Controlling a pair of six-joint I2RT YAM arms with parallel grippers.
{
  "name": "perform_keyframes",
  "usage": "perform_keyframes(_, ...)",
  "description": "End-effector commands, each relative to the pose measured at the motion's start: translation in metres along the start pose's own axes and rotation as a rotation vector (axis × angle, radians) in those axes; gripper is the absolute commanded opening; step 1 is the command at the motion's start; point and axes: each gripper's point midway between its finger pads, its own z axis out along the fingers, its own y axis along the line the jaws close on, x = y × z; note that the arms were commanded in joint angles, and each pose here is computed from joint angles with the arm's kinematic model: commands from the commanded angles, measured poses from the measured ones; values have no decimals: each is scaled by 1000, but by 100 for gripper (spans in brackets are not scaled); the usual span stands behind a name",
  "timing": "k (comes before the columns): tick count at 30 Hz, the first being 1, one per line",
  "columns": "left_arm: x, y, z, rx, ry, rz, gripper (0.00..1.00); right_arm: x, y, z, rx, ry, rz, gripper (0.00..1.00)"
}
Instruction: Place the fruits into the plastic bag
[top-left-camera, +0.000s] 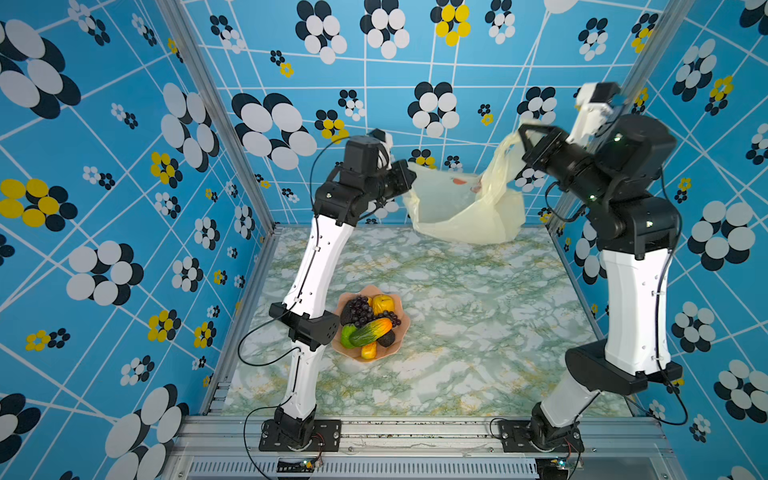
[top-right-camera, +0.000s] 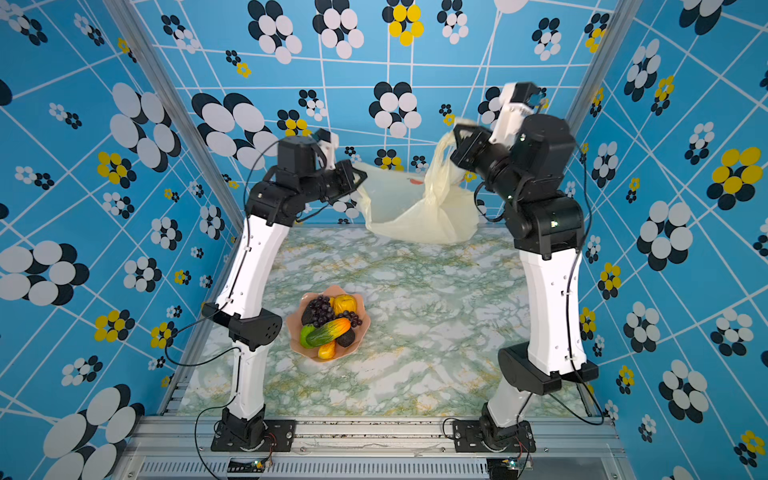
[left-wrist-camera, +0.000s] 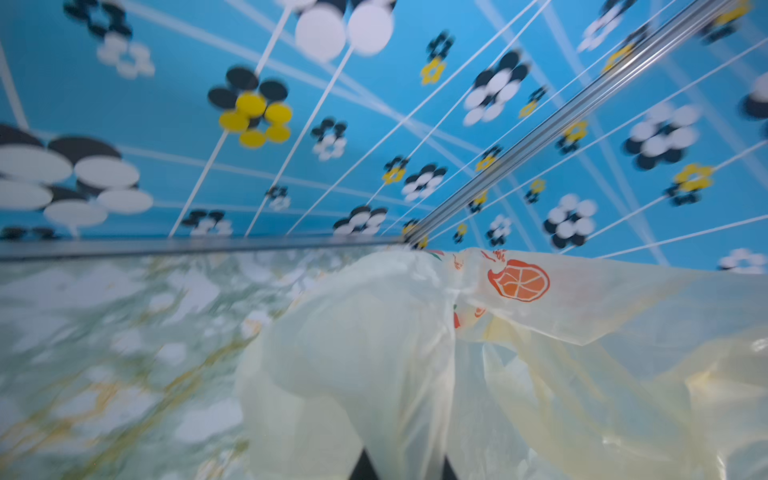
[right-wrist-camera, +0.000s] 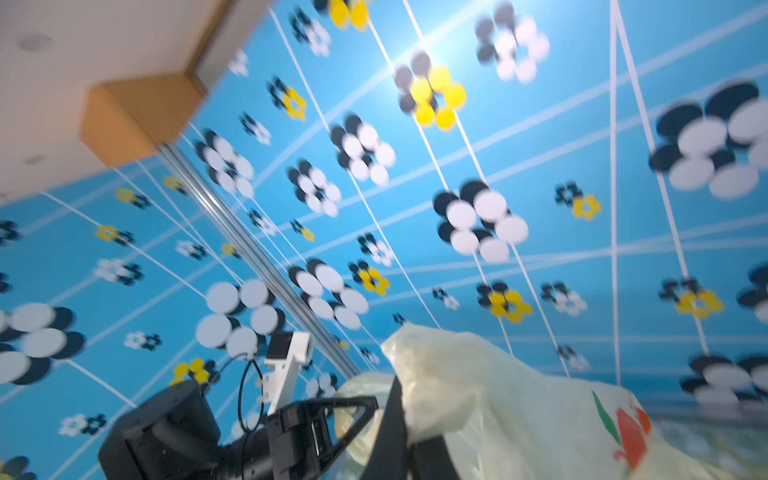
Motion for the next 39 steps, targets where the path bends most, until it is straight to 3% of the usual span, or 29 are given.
perform_keyframes(1, -35, -95, -75, 232, -182, 158, 0, -15, 24, -31, -68, -9, 3, 0)
perform_keyframes(4, 12, -61, -74, 100, -128, 213, 0, 56, 0, -33, 16, 253, -24, 0)
perform_keyframes(5, 39, -34, -66, 38, -53, 190, 0, 103, -25, -33, 98, 374, -35, 0)
perform_keyframes(7, 106, 35, -49, -144, 137, 92, 0, 206, -92, -54, 287, 547, 33, 0)
perform_keyframes(9, 189, 109, -43, -343, 391, -66, 0, 314, -161, -107, 497, 731, 162, 0)
perform_keyframes(11, 249, 153, -46, -451, 576, -180, 0, 377, -188, -143, 584, 864, 272, 0)
perform_keyframes(12, 264, 161, -46, -462, 621, -222, 0, 387, -192, -149, 593, 876, 293, 0)
perform_keyframes(14, 262, 160, -40, -444, 632, -246, 0, 376, -187, -134, 558, 833, 288, 0)
perform_keyframes(16, 228, 143, -28, -403, 581, -196, 0, 332, -172, -95, 495, 756, 217, 0)
perform_keyframes(19, 155, 103, -9, -322, 469, -120, 0, 247, -129, -25, 343, 611, 148, 0)
perform_keyframes(22, 68, 46, -6, -181, 261, -48, 0, 152, -78, 26, 192, 423, 94, 0)
perform_keyframes(26, -27, -18, -33, 88, -38, -64, 0, 19, -8, 29, -23, 16, 55, 0)
perform_keyframes(28, -56, -52, -60, 187, -160, 8, 0, -13, 15, 21, -114, -86, 80, 0)
perform_keyframes(31, -68, -79, -98, 231, -287, 135, 0, -15, 28, 9, -157, -90, 80, 0)
perform_keyframes(33, -55, -73, -109, 164, -274, 205, 0, 16, 16, 0, -105, 11, 38, 0)
perform_keyframes(35, -27, -38, -104, 45, -196, 202, 0, 78, -17, -6, 17, 218, -7, 0)
perform_keyframes(39, 42, 76, -93, -192, -20, -37, 0, 235, -125, -61, 368, 723, -150, 0)
